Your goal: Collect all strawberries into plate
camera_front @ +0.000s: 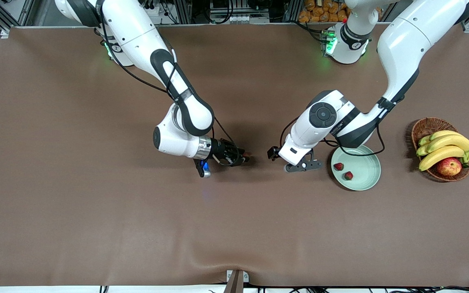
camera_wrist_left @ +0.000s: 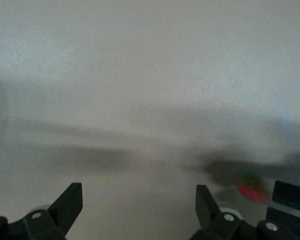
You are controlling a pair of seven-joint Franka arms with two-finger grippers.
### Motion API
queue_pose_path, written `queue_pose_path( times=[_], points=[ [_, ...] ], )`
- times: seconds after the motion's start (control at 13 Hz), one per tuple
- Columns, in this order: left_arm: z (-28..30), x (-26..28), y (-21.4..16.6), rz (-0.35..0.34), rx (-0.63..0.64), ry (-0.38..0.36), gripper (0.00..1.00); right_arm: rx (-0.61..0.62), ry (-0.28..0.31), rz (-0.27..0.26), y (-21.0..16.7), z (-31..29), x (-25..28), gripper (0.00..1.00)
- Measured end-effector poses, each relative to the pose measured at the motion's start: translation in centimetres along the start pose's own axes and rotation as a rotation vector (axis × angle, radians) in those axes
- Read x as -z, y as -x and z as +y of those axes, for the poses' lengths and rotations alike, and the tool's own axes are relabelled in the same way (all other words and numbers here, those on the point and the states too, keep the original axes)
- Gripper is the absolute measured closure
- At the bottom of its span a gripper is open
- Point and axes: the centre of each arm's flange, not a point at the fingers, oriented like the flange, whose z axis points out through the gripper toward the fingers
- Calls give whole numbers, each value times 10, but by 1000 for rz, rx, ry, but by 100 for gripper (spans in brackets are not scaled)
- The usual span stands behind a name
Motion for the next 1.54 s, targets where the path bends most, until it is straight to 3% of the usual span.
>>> queue_pose_path(
  times=[0.23, 0.31, 0.54, 0.69, 1.0, 1.23, 1.31, 1.54],
  points=[
    [4, -1, 3, -1, 14, 0, 0, -4, -8, 8, -4, -3, 5, 6],
    [4, -1, 4, -2, 19, 0, 0, -8, -13, 13, -8, -4, 9, 0],
    [20, 0, 9, 0, 17, 14, 0, -44, -45, 55, -44, -8, 41, 0],
    [46, -1, 17, 2, -1, 33, 0, -4, -15, 115, -75, -12, 80, 0],
    [113, -40, 41, 69, -63, -24, 4, 179, 225, 152, -108, -21, 195, 0],
    [144, -73, 56, 109, -98, -53, 7, 284, 421, 233, -119, -19, 288, 0],
    [147, -80, 53, 117, -99, -32, 13, 321, 470, 268, -114, -21, 311, 0],
    [147, -97, 49, 118, -97, 6, 19, 435, 605, 338, -67, -37, 373, 0]
  ],
)
